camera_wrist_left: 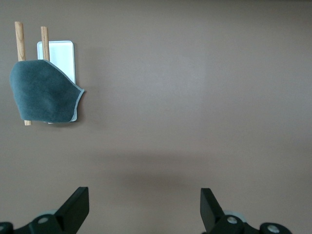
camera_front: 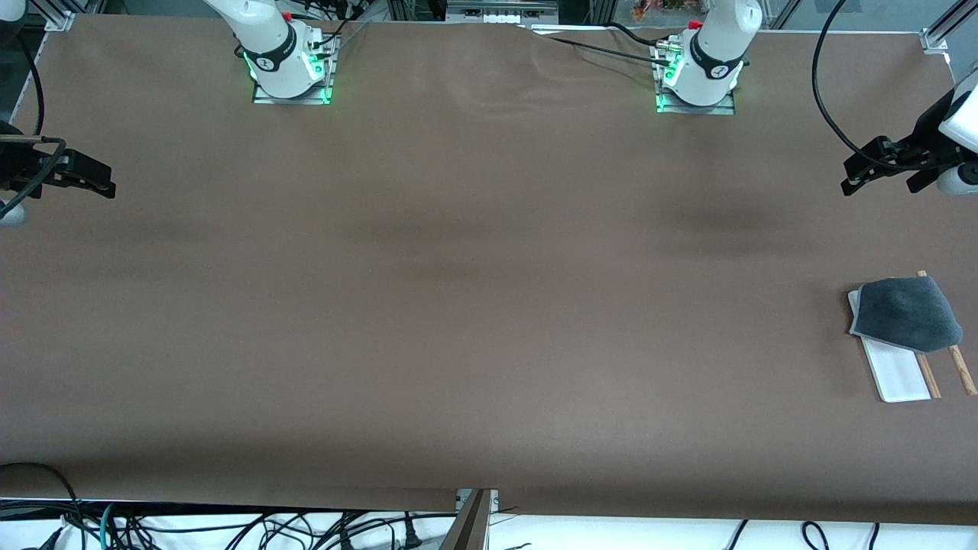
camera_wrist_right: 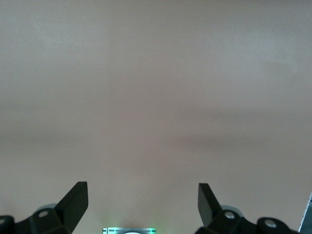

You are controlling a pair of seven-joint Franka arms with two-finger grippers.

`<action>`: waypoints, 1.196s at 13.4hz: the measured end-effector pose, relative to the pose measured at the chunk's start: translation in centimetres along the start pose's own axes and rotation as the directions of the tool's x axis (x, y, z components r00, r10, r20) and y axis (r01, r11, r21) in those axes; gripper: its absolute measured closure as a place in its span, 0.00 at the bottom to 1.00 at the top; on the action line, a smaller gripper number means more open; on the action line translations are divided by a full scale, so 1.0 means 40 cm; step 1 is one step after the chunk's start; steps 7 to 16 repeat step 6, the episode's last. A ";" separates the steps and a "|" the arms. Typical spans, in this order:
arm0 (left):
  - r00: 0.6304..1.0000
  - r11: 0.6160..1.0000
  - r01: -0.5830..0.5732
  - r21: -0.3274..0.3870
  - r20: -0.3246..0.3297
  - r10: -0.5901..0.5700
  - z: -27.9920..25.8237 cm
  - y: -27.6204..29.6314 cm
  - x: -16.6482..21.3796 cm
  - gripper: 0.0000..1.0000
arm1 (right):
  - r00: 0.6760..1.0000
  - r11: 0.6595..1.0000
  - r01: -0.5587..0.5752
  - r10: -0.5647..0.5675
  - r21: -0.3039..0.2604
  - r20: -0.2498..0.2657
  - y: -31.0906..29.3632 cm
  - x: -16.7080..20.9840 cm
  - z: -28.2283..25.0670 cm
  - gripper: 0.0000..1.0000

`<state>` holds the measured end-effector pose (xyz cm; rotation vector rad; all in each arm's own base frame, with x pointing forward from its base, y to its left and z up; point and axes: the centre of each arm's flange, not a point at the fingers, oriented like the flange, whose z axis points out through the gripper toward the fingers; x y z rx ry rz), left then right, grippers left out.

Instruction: Pass towel and hang on rack

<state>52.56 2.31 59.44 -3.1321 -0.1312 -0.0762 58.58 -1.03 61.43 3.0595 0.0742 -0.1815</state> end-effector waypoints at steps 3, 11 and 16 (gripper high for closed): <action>0.999 0.998 0.034 -0.056 -0.003 -0.034 -0.006 0.014 0.015 0.00 | 1.000 1.000 0.000 0.000 0.000 0.005 0.000 0.004 0.006 0.00; 0.999 0.997 0.038 -0.064 -0.001 -0.038 -0.003 0.017 0.023 0.00 | 1.000 1.000 0.001 -0.001 0.000 0.007 -0.001 0.007 0.010 0.00; 0.999 0.997 0.038 -0.064 -0.001 -0.038 -0.003 0.017 0.023 0.00 | 1.000 1.000 0.001 -0.001 0.000 0.007 -0.001 0.007 0.010 0.00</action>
